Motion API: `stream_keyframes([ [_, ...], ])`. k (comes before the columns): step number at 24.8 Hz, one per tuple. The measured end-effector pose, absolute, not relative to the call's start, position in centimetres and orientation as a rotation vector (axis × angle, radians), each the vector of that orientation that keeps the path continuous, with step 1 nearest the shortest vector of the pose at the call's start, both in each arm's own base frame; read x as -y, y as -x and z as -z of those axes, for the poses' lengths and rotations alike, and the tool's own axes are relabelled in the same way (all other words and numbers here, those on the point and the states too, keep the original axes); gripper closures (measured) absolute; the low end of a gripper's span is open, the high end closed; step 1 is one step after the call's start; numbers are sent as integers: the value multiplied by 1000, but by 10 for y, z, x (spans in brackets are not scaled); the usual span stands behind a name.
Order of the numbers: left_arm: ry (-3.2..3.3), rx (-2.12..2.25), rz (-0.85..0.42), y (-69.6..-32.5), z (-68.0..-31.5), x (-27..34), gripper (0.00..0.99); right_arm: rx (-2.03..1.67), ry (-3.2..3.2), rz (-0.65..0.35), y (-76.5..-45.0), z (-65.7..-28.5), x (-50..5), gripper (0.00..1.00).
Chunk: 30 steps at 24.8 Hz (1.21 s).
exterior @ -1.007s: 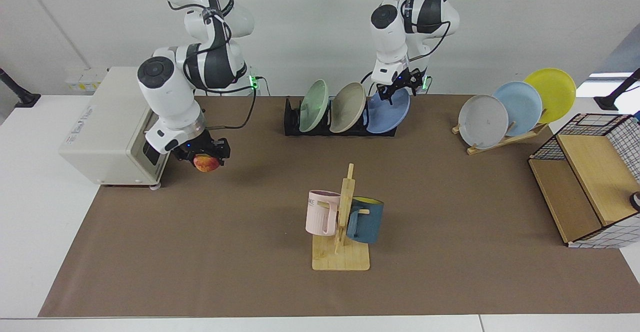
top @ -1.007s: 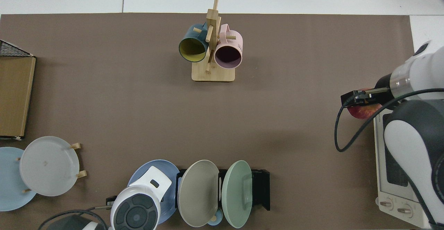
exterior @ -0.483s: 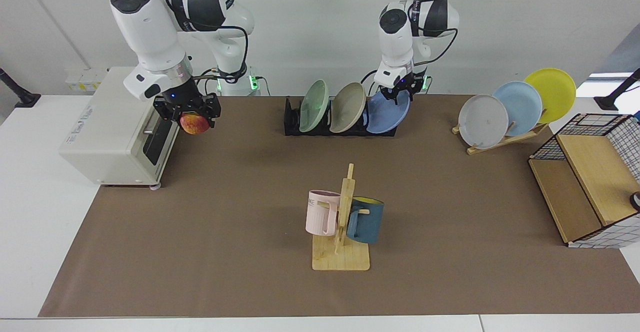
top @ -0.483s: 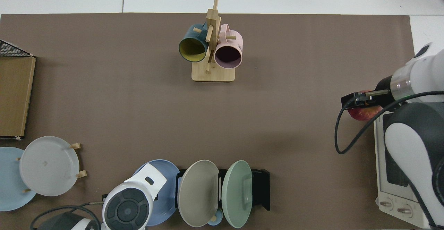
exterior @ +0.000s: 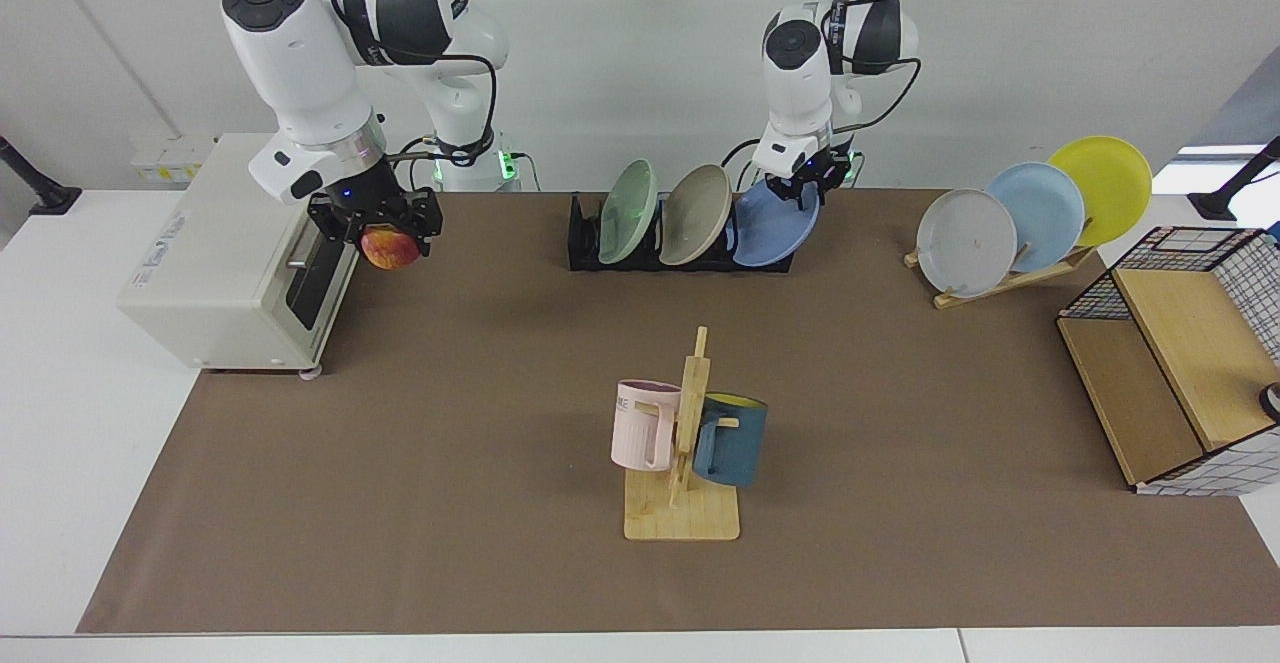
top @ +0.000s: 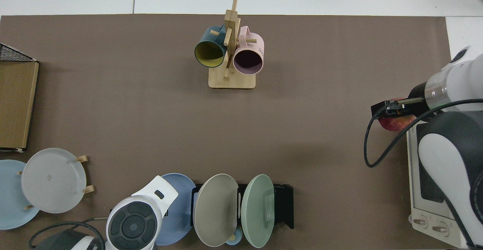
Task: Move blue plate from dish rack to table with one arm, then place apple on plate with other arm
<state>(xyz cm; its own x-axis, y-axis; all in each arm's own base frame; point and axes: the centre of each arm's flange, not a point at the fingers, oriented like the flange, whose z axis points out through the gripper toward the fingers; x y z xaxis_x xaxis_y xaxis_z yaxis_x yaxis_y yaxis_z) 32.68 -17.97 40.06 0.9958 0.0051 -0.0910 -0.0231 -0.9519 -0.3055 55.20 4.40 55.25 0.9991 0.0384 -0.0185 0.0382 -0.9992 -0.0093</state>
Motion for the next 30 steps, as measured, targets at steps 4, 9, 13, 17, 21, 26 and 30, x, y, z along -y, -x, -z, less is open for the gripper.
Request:
stream_keyframes([
  [4,2828,-18,-121,-328,-405,182,806,60,3132,-29,-552,-552,-44,225],
  [9,2815,-31,-120,-326,-413,188,903,59,3132,-28,-552,-553,-44,225],
  [13,2789,-10,-114,-322,-419,196,907,59,3131,-22,-551,-555,-44,225],
  [17,2758,28,-100,-318,-419,204,907,59,3131,-18,-551,-557,-44,225],
  [21,2731,54,-89,-314,-421,212,916,59,3131,-17,-550,-557,-44,225],
  [26,2710,61,-96,-310,-426,219,916,59,3131,-17,-550,-557,-44,225],
  [30,2686,57,-92,-309,-433,223,916,59,3131,-17,-550,-557,-44,225],
])
